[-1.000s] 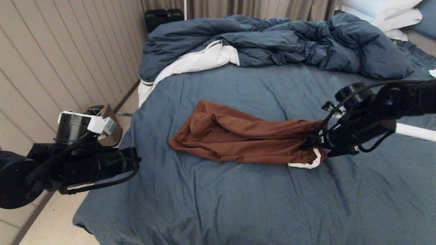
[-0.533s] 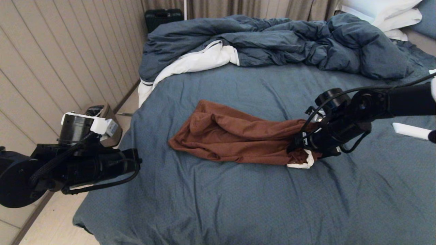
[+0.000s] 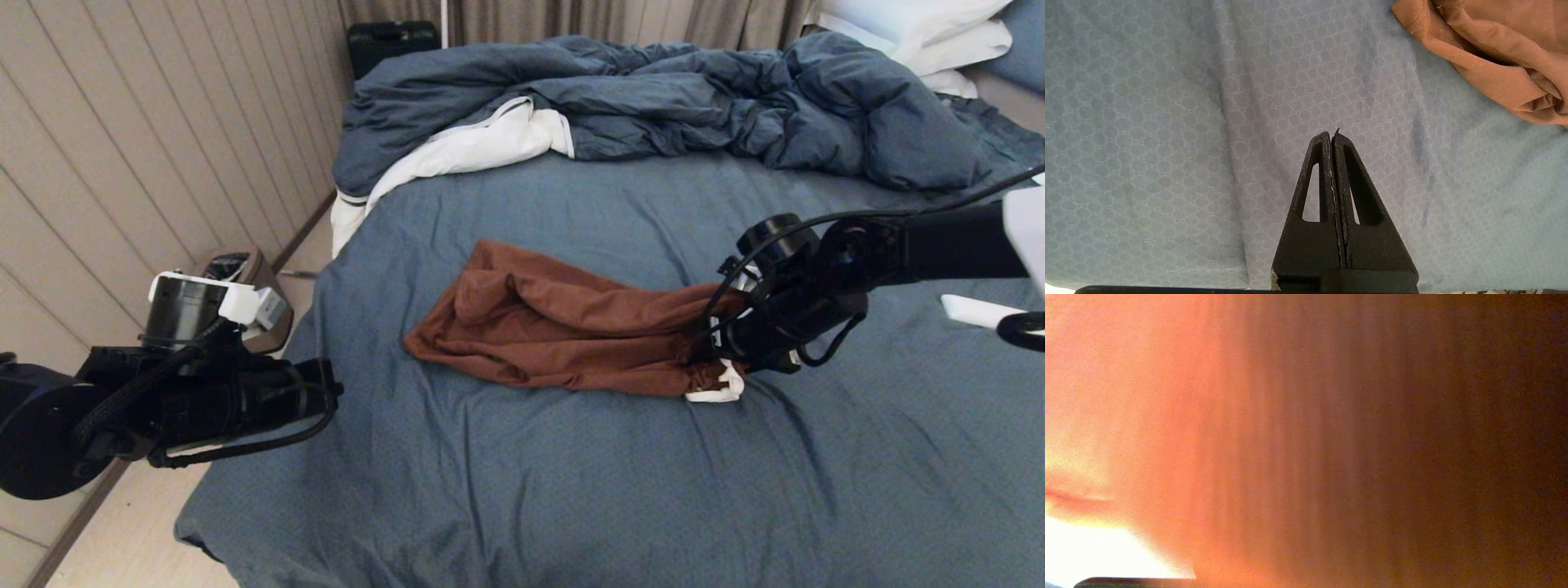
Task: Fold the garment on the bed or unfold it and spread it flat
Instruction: Fold the brown shorts
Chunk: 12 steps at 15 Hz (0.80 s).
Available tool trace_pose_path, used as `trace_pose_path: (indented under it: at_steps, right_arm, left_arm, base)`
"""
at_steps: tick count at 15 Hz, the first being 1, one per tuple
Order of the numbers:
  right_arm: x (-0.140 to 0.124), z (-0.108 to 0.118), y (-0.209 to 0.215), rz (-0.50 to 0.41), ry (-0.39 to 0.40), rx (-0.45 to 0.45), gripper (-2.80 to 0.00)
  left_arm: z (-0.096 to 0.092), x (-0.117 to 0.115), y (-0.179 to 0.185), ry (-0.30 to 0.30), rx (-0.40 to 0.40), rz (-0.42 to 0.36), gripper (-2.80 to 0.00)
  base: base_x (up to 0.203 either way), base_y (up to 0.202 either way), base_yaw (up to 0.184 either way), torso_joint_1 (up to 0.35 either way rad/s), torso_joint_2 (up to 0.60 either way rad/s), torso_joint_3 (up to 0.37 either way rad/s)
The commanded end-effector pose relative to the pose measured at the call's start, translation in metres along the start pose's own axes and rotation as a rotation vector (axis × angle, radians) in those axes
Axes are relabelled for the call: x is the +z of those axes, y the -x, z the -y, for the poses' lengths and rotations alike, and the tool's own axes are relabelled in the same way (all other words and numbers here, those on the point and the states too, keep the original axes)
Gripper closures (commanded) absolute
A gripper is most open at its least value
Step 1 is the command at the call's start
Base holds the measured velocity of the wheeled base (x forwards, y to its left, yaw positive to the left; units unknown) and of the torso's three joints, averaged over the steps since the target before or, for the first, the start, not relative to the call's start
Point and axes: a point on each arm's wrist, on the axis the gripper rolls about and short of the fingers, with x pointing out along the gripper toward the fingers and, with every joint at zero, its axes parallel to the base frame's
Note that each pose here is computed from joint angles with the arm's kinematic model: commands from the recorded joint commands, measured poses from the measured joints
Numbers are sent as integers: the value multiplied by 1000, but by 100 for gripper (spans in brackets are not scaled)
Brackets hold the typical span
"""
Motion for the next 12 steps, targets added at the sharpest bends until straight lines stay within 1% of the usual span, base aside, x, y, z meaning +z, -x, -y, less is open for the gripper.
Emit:
trace_pose_path:
  at_steps: [1, 3, 6, 7, 8, 10, 12]
  right_arm:
    - [-2, -2, 22, 32, 1, 11, 0]
    - [-10, -3, 46, 60, 6, 19, 0]
    - [-8, -10, 92, 169, 23, 52, 0]
    - [-8, -12, 102, 178, 26, 56, 0]
    - [-7, -18, 116, 195, 37, 70, 0]
    - [-14, -37, 136, 211, 82, 112, 0]
    - [-19, -60, 153, 250, 134, 172, 0]
  left_arm:
    - [0, -1, -1, 3, 1, -2, 0]
    - [0, 0, 0, 3, -1, -1, 0]
    - [0, 0, 2, 4, -4, 4, 0]
    - [0, 1, 3, 4, -6, 8, 0]
    - [1, 1, 6, 3, -9, 15, 0]
    - [1, 2, 5, 3, -14, 30, 0]
    - [1, 2, 6, 3, -16, 33, 0]
  base:
    - [0, 0, 0, 0, 0, 0]
    - [0, 0, 0, 0, 0, 0]
    - [0, 0, 0, 0, 0, 0]
    - [0, 0, 0, 0, 0, 0]
    - [0, 0, 0, 0, 0, 0]
    - [0, 0, 0, 0, 0, 0]
    - [0, 0, 0, 0, 0, 0]
